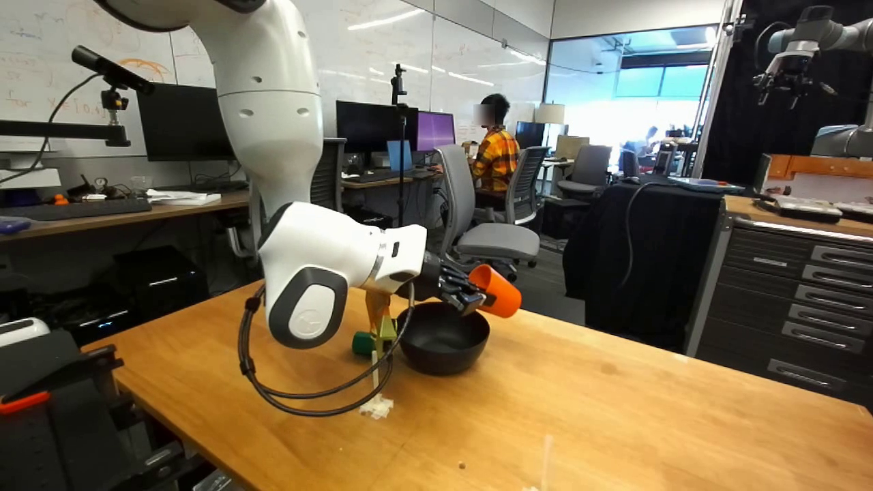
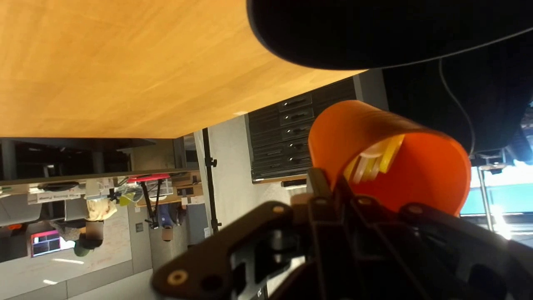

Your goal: Pour the coins from the cup into the bowl

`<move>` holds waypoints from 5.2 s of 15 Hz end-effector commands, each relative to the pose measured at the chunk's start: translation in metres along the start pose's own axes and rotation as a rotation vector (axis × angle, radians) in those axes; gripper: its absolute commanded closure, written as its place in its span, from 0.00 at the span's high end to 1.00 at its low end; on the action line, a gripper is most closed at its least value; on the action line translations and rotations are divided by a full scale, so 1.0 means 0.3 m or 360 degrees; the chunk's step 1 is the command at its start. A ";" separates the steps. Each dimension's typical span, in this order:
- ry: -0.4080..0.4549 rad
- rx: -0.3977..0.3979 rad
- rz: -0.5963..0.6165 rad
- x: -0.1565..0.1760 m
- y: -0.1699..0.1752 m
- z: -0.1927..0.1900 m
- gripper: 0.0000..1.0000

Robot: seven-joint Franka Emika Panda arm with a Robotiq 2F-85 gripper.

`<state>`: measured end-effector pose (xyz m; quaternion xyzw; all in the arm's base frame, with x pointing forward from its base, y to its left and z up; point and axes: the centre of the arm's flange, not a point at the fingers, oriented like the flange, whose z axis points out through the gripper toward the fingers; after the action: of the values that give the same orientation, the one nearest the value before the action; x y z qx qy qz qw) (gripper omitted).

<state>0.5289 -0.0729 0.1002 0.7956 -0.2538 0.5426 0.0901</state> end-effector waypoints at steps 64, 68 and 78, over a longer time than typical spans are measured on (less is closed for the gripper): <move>0.0620 0.0116 -0.0219 -0.135 0.124 -0.057 0.03; 0.0610 0.0101 -0.0247 -0.142 0.125 -0.059 0.04; 0.0643 0.0106 -0.0342 -0.161 0.104 -0.074 0.04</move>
<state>0.5084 -0.0567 0.0862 0.7143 -0.1457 0.6646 0.1640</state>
